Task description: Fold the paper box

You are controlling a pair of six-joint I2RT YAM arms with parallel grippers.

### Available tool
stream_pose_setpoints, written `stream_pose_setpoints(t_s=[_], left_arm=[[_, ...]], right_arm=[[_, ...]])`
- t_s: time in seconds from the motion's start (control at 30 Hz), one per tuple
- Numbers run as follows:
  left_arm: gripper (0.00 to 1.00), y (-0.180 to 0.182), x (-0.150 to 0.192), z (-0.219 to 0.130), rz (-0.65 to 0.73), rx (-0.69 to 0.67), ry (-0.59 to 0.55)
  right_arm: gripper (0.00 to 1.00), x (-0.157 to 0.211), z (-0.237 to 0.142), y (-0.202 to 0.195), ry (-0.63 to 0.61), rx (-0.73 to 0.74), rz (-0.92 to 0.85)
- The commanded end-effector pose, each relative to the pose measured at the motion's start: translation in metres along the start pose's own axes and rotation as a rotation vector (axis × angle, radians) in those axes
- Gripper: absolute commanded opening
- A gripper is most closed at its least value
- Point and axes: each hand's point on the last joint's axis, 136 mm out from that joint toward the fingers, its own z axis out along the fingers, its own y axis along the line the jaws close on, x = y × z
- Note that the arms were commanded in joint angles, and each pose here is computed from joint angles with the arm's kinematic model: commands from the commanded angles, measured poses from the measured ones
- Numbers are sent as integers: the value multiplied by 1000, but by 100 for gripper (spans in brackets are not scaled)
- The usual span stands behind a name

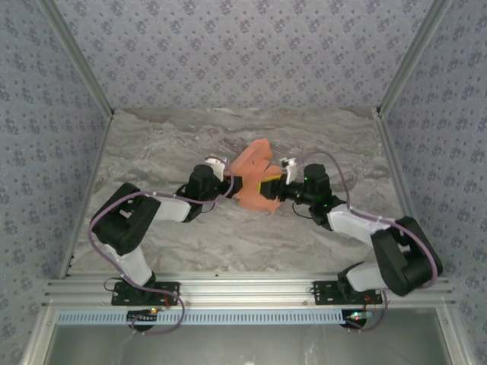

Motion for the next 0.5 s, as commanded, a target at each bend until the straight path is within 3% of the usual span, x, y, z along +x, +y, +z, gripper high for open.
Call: stream_pose_setpoints(t_s=[0.0, 0.2, 0.33, 0.4, 0.47], left_arm=[[37, -12, -10, 1, -120, 55, -1], [37, 16, 6, 9, -427, -6, -65], [37, 30, 19, 19, -591, -32, -80], [37, 33, 21, 22, -658, -27, -101], [37, 36, 24, 24, -721, -25, -123]], right_arm=[[49, 32, -4, -1, 225, 51, -347], [53, -4, -28, 1, 142, 171, -282], [56, -4, -45, 38, 208, 126, -430], [57, -12, -54, 33, 224, 215, -437], [60, -33, -69, 6, 182, 424, -300]])
